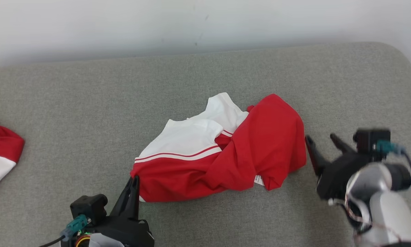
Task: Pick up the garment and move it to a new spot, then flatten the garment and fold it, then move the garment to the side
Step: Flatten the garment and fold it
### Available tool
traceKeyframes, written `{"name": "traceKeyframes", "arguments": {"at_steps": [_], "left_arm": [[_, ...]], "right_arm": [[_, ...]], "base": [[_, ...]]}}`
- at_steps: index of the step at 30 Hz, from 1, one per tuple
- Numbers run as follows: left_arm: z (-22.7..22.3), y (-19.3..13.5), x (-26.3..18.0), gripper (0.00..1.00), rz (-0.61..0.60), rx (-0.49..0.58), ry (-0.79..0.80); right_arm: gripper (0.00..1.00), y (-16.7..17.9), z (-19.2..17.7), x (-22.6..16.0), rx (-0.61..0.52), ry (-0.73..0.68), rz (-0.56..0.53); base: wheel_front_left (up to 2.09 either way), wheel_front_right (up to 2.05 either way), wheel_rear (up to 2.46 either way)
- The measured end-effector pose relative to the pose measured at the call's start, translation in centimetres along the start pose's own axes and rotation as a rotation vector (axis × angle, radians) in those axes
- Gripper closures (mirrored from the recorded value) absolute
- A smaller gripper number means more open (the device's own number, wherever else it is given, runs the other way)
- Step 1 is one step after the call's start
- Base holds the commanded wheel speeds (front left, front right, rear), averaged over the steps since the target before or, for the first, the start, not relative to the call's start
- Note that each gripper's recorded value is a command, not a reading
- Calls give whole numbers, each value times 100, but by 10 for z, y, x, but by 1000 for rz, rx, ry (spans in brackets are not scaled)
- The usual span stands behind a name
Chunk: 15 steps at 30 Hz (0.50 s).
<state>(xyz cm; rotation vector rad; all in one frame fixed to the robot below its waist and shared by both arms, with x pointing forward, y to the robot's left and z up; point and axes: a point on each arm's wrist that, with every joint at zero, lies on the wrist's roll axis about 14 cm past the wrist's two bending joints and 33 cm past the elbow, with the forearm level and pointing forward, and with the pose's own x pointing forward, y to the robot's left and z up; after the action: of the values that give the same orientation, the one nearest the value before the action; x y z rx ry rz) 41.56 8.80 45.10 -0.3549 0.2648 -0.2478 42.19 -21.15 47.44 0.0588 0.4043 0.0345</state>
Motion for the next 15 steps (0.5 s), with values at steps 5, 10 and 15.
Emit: {"name": "traceKeyframes", "arguments": {"at_steps": [5, 10, 15], "left_arm": [[0, 1, 10, 100, -7, 4, 3], [-3, 4, 19, 100, -14, 0, 13], [-3, 12, 24, 100, 3, 2, 13]], "right_arm": [[0, -8, 16, 34, 6, 112, 0], [0, -15, 6, 66, 12, 225, -5], [0, -2, -15, 89, -6, 317, 33]], "base": [[0, 0, 0], [0, 0, 0], [0, 0, 0]]}}
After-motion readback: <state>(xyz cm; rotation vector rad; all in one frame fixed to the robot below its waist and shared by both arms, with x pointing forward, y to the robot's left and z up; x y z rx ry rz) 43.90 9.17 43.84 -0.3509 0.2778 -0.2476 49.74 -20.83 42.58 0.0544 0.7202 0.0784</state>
